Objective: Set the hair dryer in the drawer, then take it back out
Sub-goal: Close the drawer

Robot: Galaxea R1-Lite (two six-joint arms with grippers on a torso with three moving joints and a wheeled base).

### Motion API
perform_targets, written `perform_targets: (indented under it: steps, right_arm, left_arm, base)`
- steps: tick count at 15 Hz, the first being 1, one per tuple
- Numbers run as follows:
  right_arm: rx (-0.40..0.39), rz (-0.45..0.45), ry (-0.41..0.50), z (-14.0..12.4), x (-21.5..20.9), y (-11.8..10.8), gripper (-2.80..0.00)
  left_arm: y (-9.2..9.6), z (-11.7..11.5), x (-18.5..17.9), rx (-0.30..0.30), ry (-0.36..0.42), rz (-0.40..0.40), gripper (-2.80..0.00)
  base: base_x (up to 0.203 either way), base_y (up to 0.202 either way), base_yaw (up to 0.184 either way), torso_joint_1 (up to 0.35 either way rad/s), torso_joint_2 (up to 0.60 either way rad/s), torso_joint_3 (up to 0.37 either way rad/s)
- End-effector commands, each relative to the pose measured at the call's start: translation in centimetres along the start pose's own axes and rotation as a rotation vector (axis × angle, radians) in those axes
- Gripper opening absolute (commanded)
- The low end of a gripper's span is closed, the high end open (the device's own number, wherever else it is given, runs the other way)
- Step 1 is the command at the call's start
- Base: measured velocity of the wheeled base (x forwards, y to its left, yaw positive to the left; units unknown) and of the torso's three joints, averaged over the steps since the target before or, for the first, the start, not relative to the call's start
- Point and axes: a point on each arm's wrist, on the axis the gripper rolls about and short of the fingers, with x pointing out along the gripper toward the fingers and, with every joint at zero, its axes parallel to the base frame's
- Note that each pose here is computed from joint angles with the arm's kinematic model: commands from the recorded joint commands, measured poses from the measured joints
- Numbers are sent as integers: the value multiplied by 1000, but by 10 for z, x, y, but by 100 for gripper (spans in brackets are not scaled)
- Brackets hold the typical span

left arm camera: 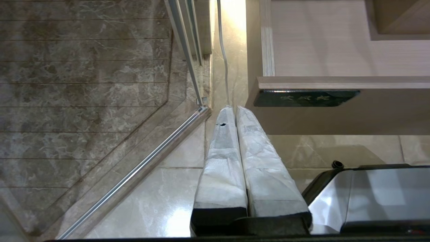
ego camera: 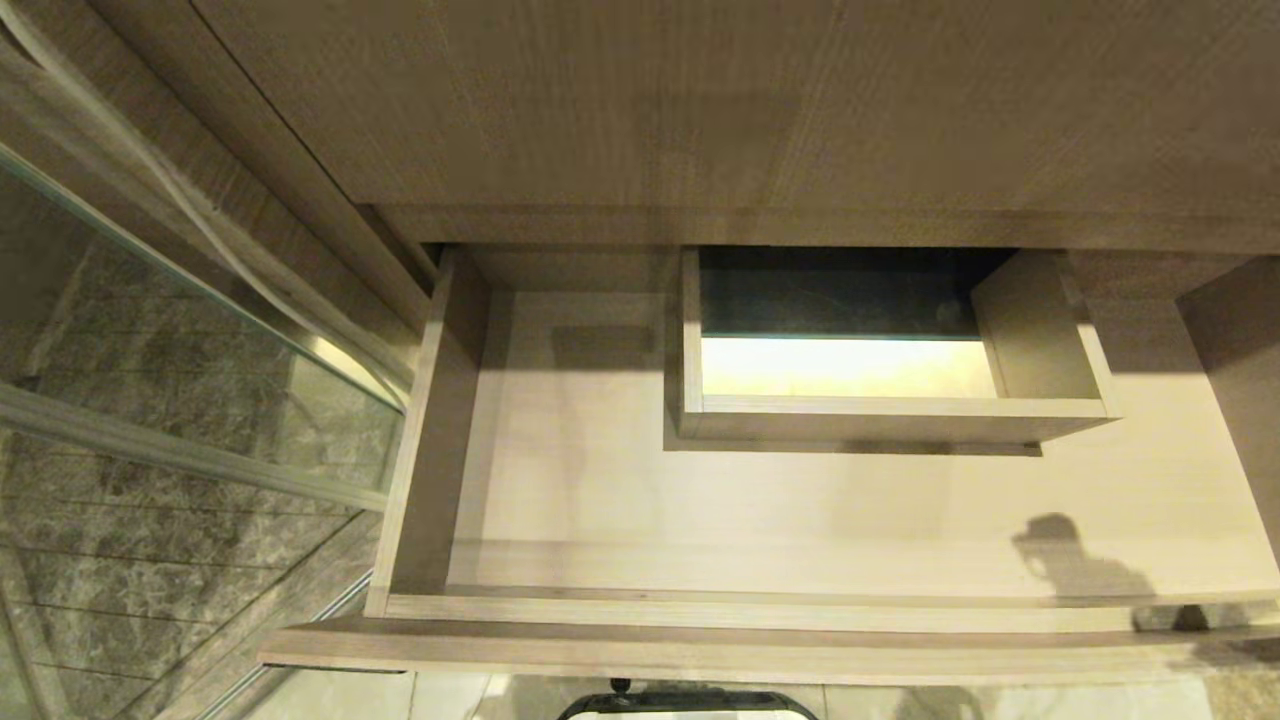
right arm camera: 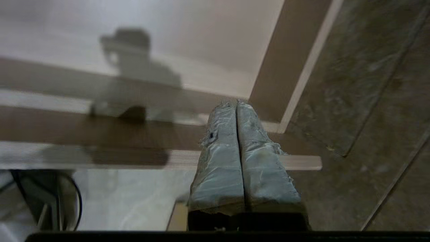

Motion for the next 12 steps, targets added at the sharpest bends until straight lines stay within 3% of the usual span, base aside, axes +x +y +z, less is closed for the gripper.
perform_targets:
  steps: [1, 3, 7, 12]
  right_arm:
    - [-5, 118, 205, -14, 51, -12, -280]
    - [-39, 137, 406, -27, 74, -15, -280]
    - [-118, 109, 664, -40, 90, -21, -280]
    - [-141, 211, 800, -53, 101, -15, -280]
  left_arm:
    - [0, 0, 0, 0, 1, -1, -280]
    - [0, 0, 0, 0, 0, -1, -280]
    - [0, 0, 0, 0, 0, -1, -280]
    - [0, 0, 0, 0, 1, -1, -280]
  base:
    - [0, 0, 0, 24, 34, 44]
    - [0, 0, 0, 19, 17, 49]
    - [0, 0, 0, 10, 6, 41]
    - [0, 0, 0, 0, 0, 5]
